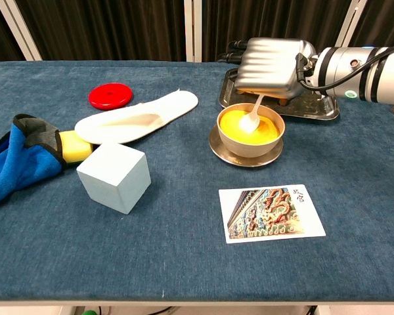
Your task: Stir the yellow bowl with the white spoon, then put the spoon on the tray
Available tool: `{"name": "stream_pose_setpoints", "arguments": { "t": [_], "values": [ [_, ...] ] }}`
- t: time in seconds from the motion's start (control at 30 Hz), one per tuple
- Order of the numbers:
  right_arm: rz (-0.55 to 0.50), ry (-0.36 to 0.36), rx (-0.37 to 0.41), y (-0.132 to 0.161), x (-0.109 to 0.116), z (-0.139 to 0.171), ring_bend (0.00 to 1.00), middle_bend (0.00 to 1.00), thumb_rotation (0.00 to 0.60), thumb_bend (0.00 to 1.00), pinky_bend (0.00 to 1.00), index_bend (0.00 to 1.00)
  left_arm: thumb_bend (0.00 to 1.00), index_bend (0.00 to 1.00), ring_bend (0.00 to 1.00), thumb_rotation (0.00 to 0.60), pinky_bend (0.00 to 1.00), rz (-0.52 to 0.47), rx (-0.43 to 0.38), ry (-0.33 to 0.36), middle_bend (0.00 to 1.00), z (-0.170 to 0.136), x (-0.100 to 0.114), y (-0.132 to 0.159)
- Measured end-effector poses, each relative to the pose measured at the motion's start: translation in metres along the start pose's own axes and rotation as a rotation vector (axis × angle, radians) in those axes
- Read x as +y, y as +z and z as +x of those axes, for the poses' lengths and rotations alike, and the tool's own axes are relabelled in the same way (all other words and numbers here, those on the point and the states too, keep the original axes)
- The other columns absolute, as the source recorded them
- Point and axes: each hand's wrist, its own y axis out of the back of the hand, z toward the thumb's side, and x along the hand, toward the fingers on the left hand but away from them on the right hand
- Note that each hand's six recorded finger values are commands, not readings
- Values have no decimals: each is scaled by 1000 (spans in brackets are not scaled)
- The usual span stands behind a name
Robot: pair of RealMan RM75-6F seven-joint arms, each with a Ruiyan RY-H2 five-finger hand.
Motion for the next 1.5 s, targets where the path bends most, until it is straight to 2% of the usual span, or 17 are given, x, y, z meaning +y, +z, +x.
{"name": "stream_pose_setpoints", "arguments": {
  "t": [0.33,0.53,0.67,0.8,0.97,1.13,1.3,1.5],
  "values": [
    [-108,-23,-28,6,3,1,36,290,600,501,89,655,146,227,133,597,112,-6,2,-2,209,-1,-3,-2],
    [-218,-37,-93,-2,-4,12,40,296,600,501,89,659,146,227,133,596,113,-5,-5,-1,209,1,-2,0],
    [-243,-47,-139,-16,-9,23,40,296,600,501,89,660,145,227,133,596,112,-2,-11,1,209,2,-1,2],
    [-209,-45,-154,-31,-12,31,40,296,600,501,89,660,145,227,133,596,113,-1,-18,3,209,4,0,6],
    [-105,-21,-114,-32,-13,29,40,296,600,501,85,663,145,227,133,600,112,4,-22,-1,209,4,-1,8],
    [20,0,-46,-21,-12,20,40,296,600,501,80,669,145,227,133,597,112,1,-10,-8,209,3,-3,4],
    [99,-23,0,-5,-5,7,40,297,600,500,79,669,146,227,133,594,113,-2,-5,-10,209,2,-4,2],
    [99,-44,26,8,2,1,40,297,600,501,78,670,145,227,133,599,112,-3,0,-9,209,0,-4,0]
  ]
}}
